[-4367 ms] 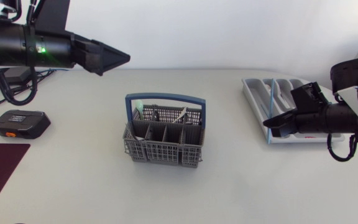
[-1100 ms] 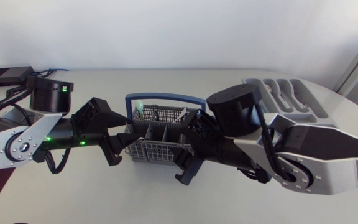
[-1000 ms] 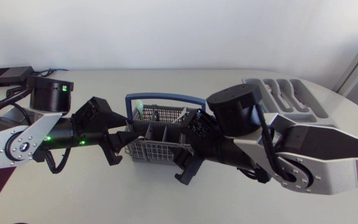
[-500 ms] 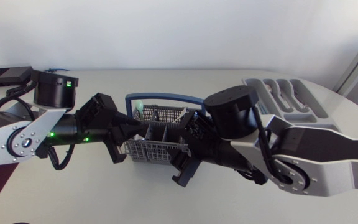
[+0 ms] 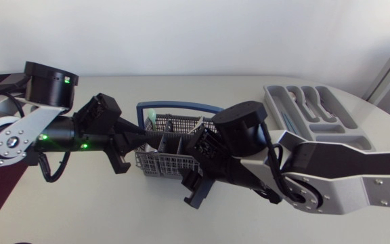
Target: Unload the cutlery basket into the drawer organizer.
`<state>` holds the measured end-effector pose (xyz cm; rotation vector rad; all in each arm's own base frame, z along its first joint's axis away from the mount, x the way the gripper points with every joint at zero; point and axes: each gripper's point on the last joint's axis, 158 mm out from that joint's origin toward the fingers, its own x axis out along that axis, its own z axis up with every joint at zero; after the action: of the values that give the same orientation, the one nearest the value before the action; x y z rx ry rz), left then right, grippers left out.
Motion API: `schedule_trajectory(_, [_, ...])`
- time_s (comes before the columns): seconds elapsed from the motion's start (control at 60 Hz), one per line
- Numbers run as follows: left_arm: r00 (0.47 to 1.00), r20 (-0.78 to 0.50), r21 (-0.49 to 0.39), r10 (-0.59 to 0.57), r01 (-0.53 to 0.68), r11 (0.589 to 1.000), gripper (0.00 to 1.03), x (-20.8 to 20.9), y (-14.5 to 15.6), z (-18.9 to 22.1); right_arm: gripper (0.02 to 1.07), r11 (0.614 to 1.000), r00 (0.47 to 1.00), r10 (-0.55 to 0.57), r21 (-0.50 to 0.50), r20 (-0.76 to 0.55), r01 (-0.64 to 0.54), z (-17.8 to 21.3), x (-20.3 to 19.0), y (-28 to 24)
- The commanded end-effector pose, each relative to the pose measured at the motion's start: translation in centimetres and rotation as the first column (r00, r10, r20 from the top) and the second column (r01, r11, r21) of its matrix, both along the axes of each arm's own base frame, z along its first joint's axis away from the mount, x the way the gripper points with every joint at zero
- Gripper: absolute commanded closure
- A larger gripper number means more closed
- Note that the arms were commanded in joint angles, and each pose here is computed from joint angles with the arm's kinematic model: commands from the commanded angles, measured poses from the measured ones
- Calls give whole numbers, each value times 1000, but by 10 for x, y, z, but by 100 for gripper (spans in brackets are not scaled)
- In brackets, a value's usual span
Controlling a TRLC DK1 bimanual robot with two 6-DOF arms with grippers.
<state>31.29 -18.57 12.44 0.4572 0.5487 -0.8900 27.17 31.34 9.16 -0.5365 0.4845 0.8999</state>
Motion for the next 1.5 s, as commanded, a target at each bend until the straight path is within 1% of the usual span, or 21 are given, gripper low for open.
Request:
schedule_trajectory(0.0, [1000,4,-3,29,-29,1000,65,-7,8,9,37,1000,1000,9,-8,14,-9,-2,-3,-1])
schedule_trajectory(0.033, [999,3,7,39,-39,999,63,-9,11,8,37,1000,1000,8,-6,14,-8,-1,-3,-1])
schedule_trajectory(0.117, [999,4,33,52,-52,998,63,-11,14,4,37,1000,1000,12,-5,13,-12,-1,-5,0])
schedule_trajectory(0.217, [998,-12,45,55,-54,997,63,-15,15,0,37,1000,1000,10,-7,13,-10,-1,-6,0])
schedule_trajectory(0.3, [999,-21,46,44,-43,998,63,-22,11,3,37,1000,1000,12,-7,15,-12,0,-7,-1])
schedule_trajectory(0.383, [998,-20,64,59,-58,996,63,-23,8,3,37,1000,1000,8,-8,15,-8,-1,-7,-3])
schedule_trajectory(0.567, [995,-47,132,90,-83,988,63,-19,3,-13,37,1000,1000,10,-10,16,-10,-1,-8,-2])
schedule_trajectory(0.667, [991,-44,151,127,-119,981,64,-11,4,-11,37,1000,1000,10,-9,18,-10,0,-9,-2])
schedule_trajectory(0.75, [988,-34,159,153,-146,976,70,-6,4,-7,37,1000,1000,9,-12,15,-8,-2,-9,-3])
schedule_trajectory(0.867, [986,-27,172,163,-156,973,72,-3,2,-6,37,1000,1000,9,-12,15,-8,-3,-9,-4])
schedule_trajectory(0.933, [985,-20,174,169,-163,971,79,0,2,-7,37,1000,1000,11,-13,16,-11,-3,-10,-4])
schedule_trajectory(1.017, [986,-22,174,168,-162,971,84,1,0,-9,37,1000,1000,11,-13,16,-11,-3,-10,-4])
schedule_trajectory(1.083, [985,-24,176,169,-162,971,84,1,-1,-10,37,1000,1000,10,-14,15,-9,-3,-10,-4])
schedule_trajectory(1.117, [986,-23,177,166,-160,971,88,0,-2,-10,37,1000,1000,11,-15,16,-10,-3,-10,-4])
schedule_trajectory(1.183, [986,-18,186,167,-161,969,93,-1,-3,-10,37,1000,1000,9,-17,15,-9,-4,-10,-5])
schedule_trajectory(1.283, [986,-19,195,168,-162,967,94,-1,-3,-7,37,1000,1000,9,-17,15,-9,-4,-10,-5])
schedule_trajectory(1.333, [986,-18,198,164,-157,967,100,-2,-4,-7,37,1000,1000,9,-16,16,-9,-4,-10,-5])
schedule_trajectory(1.483, [987,4,219,160,-157,963,100,-4,-7,-6,37,1000,1000,8,-15,15,-8,-4,-10,-5])
